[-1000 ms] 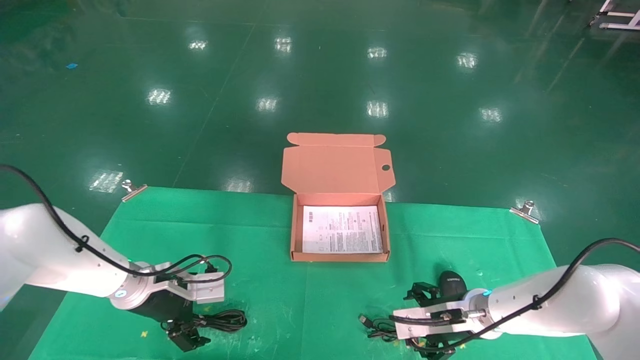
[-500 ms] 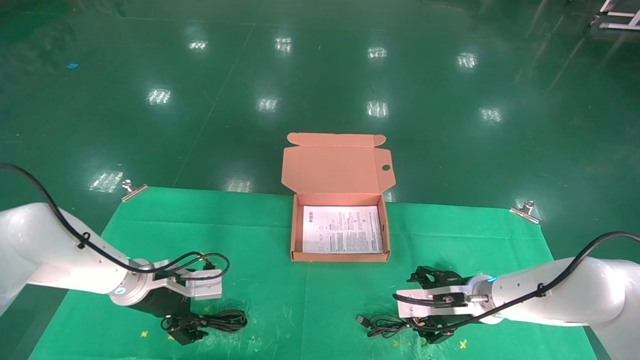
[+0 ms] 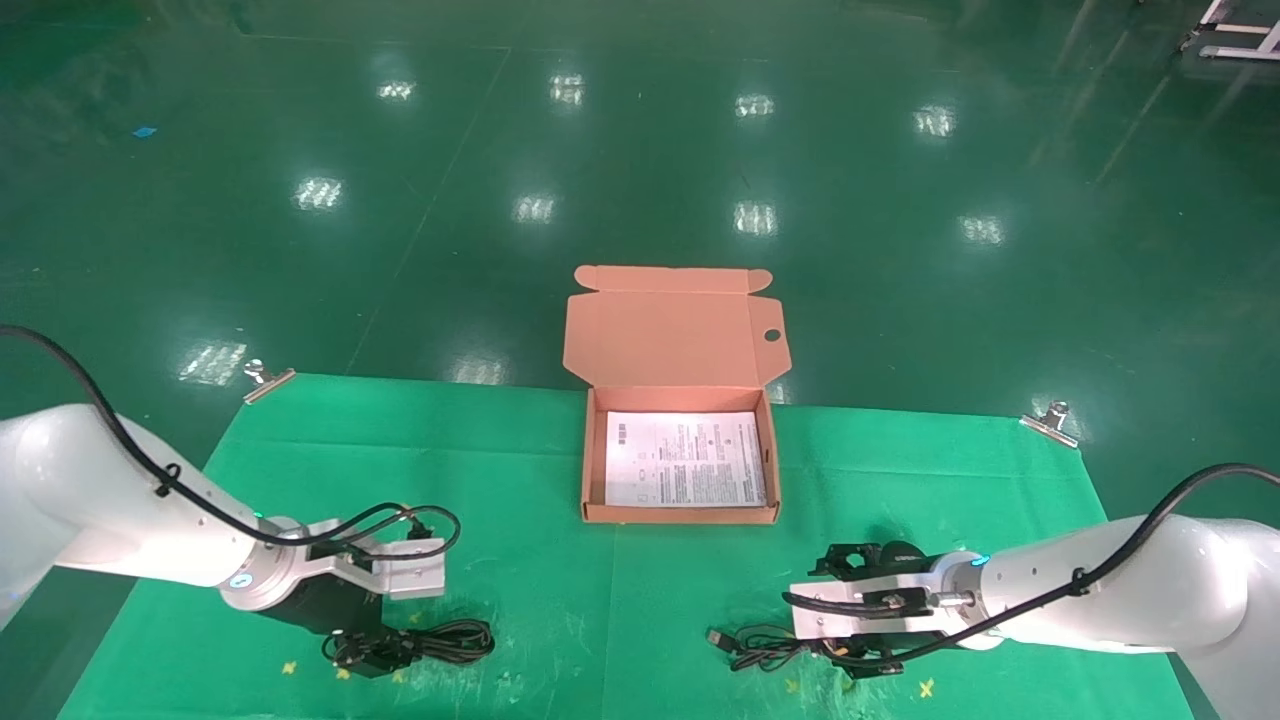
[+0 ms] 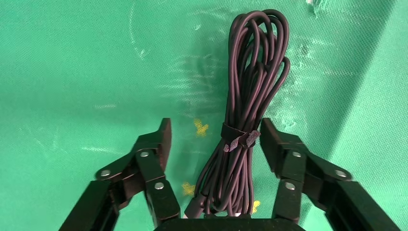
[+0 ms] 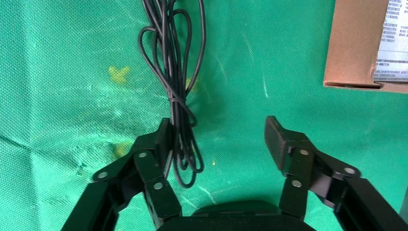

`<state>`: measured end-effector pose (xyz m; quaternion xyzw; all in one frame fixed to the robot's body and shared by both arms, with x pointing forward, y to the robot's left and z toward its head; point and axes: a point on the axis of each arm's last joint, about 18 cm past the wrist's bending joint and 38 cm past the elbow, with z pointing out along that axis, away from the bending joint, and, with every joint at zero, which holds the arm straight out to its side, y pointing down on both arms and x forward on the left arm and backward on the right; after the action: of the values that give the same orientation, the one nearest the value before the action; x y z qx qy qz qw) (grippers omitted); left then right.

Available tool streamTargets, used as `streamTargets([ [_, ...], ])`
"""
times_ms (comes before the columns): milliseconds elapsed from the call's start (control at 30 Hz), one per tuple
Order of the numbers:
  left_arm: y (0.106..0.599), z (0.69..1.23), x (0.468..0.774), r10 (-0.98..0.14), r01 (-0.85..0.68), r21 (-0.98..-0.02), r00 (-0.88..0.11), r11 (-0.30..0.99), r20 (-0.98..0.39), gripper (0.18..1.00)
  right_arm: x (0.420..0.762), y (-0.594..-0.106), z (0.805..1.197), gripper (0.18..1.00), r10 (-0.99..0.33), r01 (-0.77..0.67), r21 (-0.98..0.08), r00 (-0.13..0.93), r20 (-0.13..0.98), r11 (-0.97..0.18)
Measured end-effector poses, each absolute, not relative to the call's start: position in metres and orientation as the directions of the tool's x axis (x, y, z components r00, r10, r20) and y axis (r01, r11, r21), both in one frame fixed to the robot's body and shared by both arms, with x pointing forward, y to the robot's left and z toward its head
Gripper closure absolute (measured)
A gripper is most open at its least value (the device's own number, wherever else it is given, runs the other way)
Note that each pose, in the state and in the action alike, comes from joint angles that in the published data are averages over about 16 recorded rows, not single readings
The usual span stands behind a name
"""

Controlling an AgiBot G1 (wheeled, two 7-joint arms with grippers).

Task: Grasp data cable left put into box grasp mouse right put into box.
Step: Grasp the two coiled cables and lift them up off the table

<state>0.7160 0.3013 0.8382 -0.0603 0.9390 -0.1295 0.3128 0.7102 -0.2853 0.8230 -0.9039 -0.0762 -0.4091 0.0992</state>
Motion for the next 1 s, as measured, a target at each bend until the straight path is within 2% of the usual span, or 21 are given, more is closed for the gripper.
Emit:
streamTargets([
  [100, 0.301, 0.838, 0.716, -0.194, -0.032, -0.281, -0.797, 0.959, -0.572, 0.467, 0.710, -0.285, 0.823, 0.400, 0.058, 0.220, -0.116, 0.654, 0.755, -0.969],
  [533, 0.301, 0.838, 0.716, -0.192, -0.031, -0.280, -0.798, 0.960, -0.572, 0.768, 0.710, -0.285, 0.823, 0.698, 0.062, 0.223, -0.114, 0.654, 0.754, -0.968],
  [767, 0.304, 0.841, 0.715, -0.189, -0.027, -0.279, -0.796, 0.960, -0.575, 0.872, 0.710, -0.284, 0.822, 0.836, 0.063, 0.223, -0.113, 0.654, 0.754, -0.968],
  [1000, 0.315, 0.854, 0.711, -0.172, -0.011, -0.267, -0.789, 0.964, -0.589, 0.917, 0.708, -0.289, 0.830, 0.931, 0.050, 0.221, -0.124, 0.645, 0.762, -0.967],
])
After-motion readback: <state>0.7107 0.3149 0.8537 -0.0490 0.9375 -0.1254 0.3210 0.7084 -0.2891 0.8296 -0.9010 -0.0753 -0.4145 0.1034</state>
